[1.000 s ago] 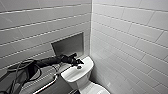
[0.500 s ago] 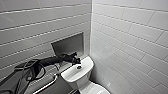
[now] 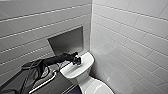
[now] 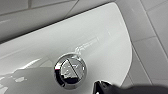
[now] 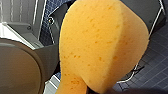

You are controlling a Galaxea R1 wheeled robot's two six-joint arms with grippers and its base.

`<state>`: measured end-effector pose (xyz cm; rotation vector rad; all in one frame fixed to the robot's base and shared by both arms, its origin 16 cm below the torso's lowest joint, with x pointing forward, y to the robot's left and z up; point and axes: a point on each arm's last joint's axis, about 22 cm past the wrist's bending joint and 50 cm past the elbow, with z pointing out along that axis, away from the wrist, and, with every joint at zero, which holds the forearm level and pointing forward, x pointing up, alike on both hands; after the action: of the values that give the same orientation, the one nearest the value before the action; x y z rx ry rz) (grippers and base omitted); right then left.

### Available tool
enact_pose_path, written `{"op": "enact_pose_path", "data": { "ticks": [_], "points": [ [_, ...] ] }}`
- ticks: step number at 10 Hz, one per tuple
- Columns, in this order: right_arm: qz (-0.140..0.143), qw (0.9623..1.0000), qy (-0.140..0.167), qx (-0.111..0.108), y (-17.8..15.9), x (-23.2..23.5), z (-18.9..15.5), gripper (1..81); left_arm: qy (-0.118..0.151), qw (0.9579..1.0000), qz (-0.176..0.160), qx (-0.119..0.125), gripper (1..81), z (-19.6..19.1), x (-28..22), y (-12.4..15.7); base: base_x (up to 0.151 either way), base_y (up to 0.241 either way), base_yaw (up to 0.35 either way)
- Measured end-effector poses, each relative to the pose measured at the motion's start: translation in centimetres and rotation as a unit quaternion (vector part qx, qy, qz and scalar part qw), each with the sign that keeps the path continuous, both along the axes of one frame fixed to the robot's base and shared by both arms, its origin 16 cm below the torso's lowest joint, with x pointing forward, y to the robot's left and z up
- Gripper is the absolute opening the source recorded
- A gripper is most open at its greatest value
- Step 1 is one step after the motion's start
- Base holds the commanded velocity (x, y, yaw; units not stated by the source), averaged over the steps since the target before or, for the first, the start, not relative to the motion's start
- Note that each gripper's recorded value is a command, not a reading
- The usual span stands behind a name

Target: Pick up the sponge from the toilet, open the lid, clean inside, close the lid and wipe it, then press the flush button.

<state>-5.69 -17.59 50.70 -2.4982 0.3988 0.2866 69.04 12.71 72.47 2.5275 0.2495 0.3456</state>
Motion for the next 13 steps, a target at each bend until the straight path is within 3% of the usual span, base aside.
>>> {"op": "enact_pose_path", "data": {
  "ticks": [8,13],
  "points": [
    [-0.002,1.0,-0.001,0.001,0.3,0.3,-0.1,1.0,0.002,0.9986,0.039,0.034,1.0,-3.6,0.9,2.9,0.0,0.0,0.0],
    [-0.003,1.0,-0.001,0.005,1.0,0.3,-0.1,1.0,-0.027,0.9974,0.033,0.058,1.0,-4.9,1.6,1.9,0.0,0.0,0.0]
  ]
}}
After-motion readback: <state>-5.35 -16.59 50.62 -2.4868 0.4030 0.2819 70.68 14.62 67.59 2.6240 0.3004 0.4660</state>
